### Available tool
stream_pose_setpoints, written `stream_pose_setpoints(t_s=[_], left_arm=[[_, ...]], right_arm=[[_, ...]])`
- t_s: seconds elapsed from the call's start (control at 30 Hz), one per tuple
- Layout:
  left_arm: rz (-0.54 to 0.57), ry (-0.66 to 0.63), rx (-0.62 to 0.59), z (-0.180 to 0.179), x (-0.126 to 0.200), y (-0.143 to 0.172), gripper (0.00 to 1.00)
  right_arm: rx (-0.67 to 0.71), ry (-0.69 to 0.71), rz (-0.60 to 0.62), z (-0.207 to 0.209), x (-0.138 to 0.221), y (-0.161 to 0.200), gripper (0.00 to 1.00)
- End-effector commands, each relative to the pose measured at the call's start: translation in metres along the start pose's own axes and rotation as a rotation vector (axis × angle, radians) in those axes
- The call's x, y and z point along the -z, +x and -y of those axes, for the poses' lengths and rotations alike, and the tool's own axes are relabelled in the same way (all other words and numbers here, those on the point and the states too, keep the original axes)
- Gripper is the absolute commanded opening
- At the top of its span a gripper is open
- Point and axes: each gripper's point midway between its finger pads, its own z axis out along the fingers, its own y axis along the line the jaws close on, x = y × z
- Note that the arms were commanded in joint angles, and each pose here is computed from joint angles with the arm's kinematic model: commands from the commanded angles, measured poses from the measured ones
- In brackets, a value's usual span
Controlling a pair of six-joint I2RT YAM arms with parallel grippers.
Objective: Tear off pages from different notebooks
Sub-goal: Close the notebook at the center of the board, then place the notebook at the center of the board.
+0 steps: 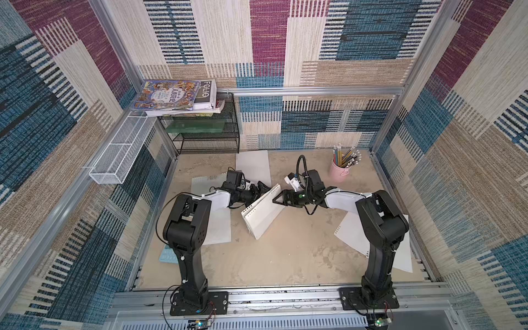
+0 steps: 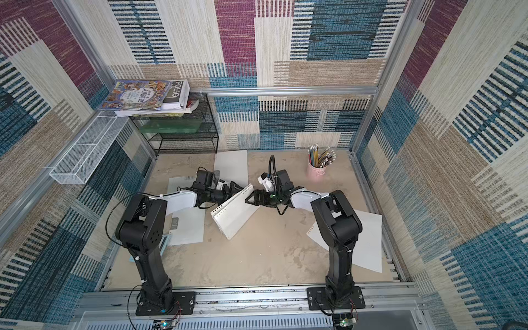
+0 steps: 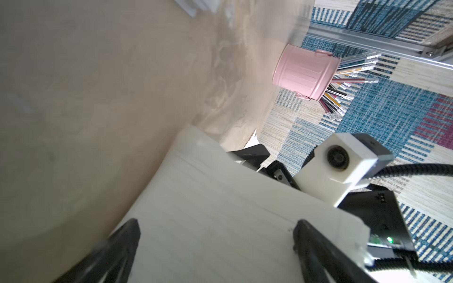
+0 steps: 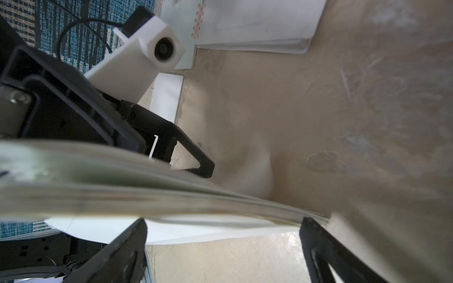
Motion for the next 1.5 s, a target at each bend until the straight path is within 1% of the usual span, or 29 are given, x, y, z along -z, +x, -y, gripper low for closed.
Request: stream_pose_setpoints(t_s=[0.0, 0.1, 0.23, 0.3, 0.37, 0.4, 0.47, 0.57, 0.6, 0.63, 0.67, 0.7, 0.73, 0.77, 0.83, 0.9, 0.93, 1.07, 1.13, 1.2, 1.3, 1.37, 1.47], left_arm=[[0.060, -0.003, -0.035, 0.010, 0.013, -0.002, 0.99], [0.132, -0.060, -0.093, 0.021, 0.031, -0.002, 0.99], [0.195, -0.065, -0.177, 0.040, 0.048, 0.001, 0.99], [0.178, -0.049, -0.201, 0.044, 0.046, 0.006, 0.99], [0.130, -0.051, -0.227, 0.043, 0.038, 0.014, 0.99], [0.101, -0.068, -0.222, 0.037, 0.033, 0.018, 1.00], [0.041, -0.057, -0.207, 0.028, 0.023, 0.023, 0.99], [0.016, -0.015, -0.176, 0.022, 0.016, 0.025, 0.99], [0.013, -0.014, -0.176, 0.021, 0.015, 0.025, 0.97], [0.007, -0.015, -0.182, 0.022, 0.015, 0.025, 0.89], [-0.001, -0.024, -0.181, 0.021, 0.014, 0.026, 0.79], [-0.002, -0.037, -0.180, 0.019, 0.015, 0.025, 0.62], [-0.004, -0.044, -0.178, 0.019, 0.015, 0.024, 0.43], [0.000, -0.045, -0.174, 0.020, 0.015, 0.022, 0.31], [0.001, -0.042, -0.169, 0.022, 0.013, 0.017, 0.21], [0.007, -0.041, -0.170, 0.030, 0.010, 0.009, 0.04], [0.008, -0.037, -0.174, 0.034, 0.008, 0.005, 0.00], [0.029, -0.011, -0.190, 0.062, -0.004, -0.016, 0.00], [0.072, 0.005, -0.213, 0.081, -0.012, -0.034, 0.00], [0.141, 0.007, -0.237, 0.100, -0.024, -0.060, 0.00], [0.217, 0.071, -0.264, 0.126, -0.048, -0.097, 0.00], [0.260, 0.115, -0.270, 0.139, -0.062, -0.120, 0.00], [0.343, 0.118, -0.278, 0.144, -0.080, -0.152, 0.00]], right_arm=[[0.009, -0.026, 0.018, -0.006, -0.002, -0.006, 0.99], [0.009, -0.020, 0.014, -0.004, -0.004, -0.005, 1.00], [0.000, -0.015, 0.007, -0.001, -0.006, -0.002, 1.00], [-0.004, -0.011, 0.004, 0.002, -0.008, -0.001, 1.00], [-0.006, -0.011, 0.003, 0.003, -0.009, 0.000, 1.00], [-0.008, -0.012, 0.002, 0.004, -0.009, 0.001, 1.00], [-0.011, -0.012, 0.000, 0.005, -0.010, 0.001, 1.00], [-0.014, -0.012, 0.001, 0.006, -0.009, 0.001, 1.00], [-0.014, -0.013, 0.000, 0.007, -0.009, 0.002, 1.00], [-0.014, -0.012, 0.001, 0.007, -0.009, 0.001, 1.00], [-0.015, -0.011, 0.005, 0.008, -0.007, 0.001, 0.99], [-0.017, -0.010, 0.009, 0.009, -0.005, 0.000, 0.99], [-0.020, -0.007, 0.013, 0.011, -0.002, 0.000, 0.99], [-0.028, 0.000, 0.020, 0.015, 0.004, 0.000, 0.99], [-0.043, 0.026, 0.051, 0.023, 0.019, -0.003, 0.99], [-0.060, 0.061, 0.095, 0.034, 0.042, -0.005, 0.98], [-0.064, 0.076, 0.116, 0.037, 0.053, -0.007, 0.98], [-0.050, 0.147, 0.196, 0.043, 0.098, -0.016, 0.99], [-0.029, 0.205, 0.226, 0.045, 0.117, -0.020, 1.00], [-0.008, 0.258, 0.254, 0.048, 0.132, -0.022, 0.99], [-0.010, 0.285, 0.284, 0.053, 0.146, -0.024, 0.99], [-0.019, 0.289, 0.285, 0.056, 0.150, -0.021, 0.99], [-0.019, 0.294, 0.280, 0.056, 0.151, -0.015, 0.99]])
